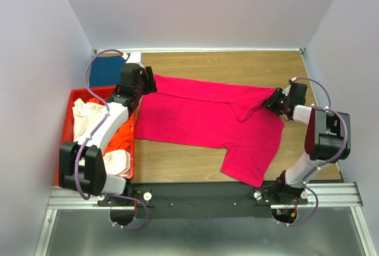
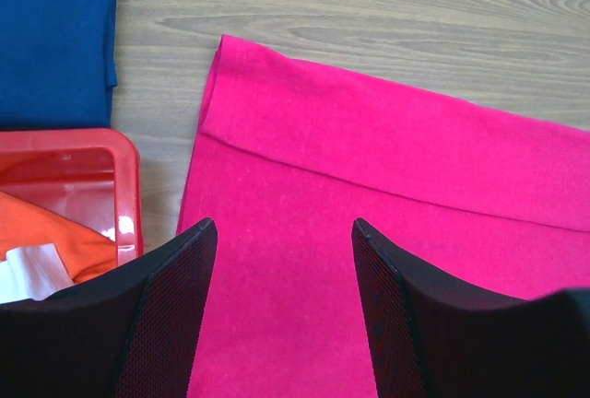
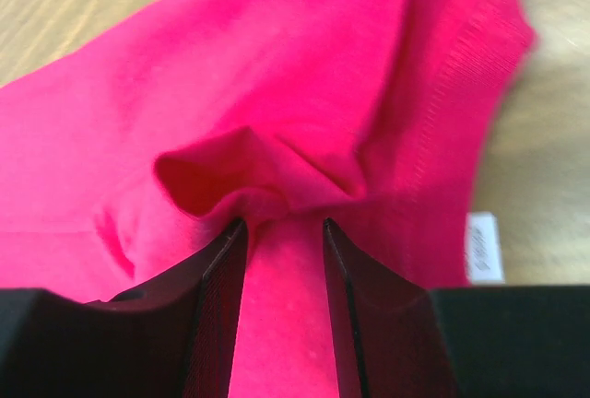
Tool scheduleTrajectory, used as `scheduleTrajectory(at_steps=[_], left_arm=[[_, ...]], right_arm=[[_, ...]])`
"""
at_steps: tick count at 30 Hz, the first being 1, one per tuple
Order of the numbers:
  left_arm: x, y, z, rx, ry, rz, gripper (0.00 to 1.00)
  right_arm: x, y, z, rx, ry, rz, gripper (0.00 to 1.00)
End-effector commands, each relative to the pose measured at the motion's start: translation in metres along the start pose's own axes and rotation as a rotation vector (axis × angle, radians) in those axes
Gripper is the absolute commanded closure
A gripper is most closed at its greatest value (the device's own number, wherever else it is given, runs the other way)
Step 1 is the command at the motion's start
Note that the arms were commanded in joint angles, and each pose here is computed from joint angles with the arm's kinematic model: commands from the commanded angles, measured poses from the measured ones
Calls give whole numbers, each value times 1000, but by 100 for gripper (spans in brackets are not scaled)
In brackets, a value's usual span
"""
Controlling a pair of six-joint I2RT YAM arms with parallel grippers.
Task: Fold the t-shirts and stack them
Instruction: Fold the tshirt
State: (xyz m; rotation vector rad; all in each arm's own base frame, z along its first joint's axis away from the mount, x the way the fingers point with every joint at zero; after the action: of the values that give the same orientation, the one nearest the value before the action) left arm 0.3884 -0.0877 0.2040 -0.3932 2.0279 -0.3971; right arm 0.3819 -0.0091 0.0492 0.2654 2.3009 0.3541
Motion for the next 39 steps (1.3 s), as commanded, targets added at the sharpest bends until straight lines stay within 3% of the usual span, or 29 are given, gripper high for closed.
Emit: scheduleTrajectory(at_steps=[1, 39], left_arm=[[-6, -8, 2, 22, -2, 16, 32], [4, -5, 10, -1, 34, 30, 32]], right_arm=[[-20, 11, 7, -104, -50, -63, 54], [-31, 20, 41, -246, -42, -121, 60]])
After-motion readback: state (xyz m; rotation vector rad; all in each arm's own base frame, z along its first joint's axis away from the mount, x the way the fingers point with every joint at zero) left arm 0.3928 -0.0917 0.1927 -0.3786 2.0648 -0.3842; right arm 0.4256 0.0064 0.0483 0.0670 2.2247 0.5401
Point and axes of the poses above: each gripper's point midway between its finger pads, its own z axis out along the fingers, its own y axis along the line the jaws close on, x = y × z, the point moved 3 cm from there along -z, back along the fingers, and after that the axes turned 15 degrees about -z, right-handed, at the moved point
